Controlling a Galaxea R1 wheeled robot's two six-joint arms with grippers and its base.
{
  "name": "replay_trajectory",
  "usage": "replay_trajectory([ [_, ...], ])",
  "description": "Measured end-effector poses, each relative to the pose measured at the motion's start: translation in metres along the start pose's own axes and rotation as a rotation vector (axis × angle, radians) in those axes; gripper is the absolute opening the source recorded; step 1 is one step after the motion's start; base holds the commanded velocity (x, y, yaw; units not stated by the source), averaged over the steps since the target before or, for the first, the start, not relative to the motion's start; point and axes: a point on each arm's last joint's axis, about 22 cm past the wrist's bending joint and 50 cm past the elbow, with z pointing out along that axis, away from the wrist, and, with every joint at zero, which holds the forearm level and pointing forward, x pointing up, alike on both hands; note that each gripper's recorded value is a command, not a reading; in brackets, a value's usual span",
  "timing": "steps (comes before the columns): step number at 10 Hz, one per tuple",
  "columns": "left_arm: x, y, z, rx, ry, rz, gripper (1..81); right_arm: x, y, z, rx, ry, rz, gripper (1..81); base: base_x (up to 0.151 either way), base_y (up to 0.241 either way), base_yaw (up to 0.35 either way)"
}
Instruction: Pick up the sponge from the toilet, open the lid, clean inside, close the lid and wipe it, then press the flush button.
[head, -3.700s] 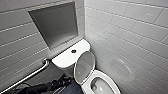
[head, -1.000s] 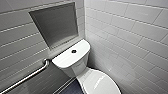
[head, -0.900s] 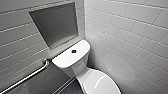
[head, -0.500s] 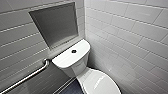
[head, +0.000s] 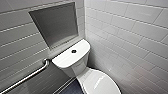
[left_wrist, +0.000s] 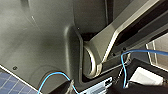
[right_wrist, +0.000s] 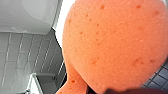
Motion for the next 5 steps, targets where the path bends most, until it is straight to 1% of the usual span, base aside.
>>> replay_trajectory([
  [1, -0.009, -0.001, 0.001, 0.003, -0.009, -0.007, 81.1, 0.026, -0.014, 0.009, 0.022, 0.016, -0.018, 1.0, 0.0, 0.0, 0.0],
  [2, -0.01, -0.004, 0.001, 0.008, -0.01, -0.009, 81.1, 0.047, -0.03, 0.021, 0.045, 0.02, -0.036, 1.0, 0.0, 0.0, 0.0],
  [3, -0.009, -0.006, 0.002, 0.012, -0.007, -0.008, 81.1, 0.065, -0.043, 0.032, 0.063, 0.021, -0.054, 1.0, 0.0, 0.0, 0.0],
  [5, 0.005, -0.007, 0.014, 0.012, 0.009, 0.002, 81.1, 0.099, -0.065, 0.056, 0.09, 0.019, -0.093, 1.0, 0.0, 0.0, 0.0],
])
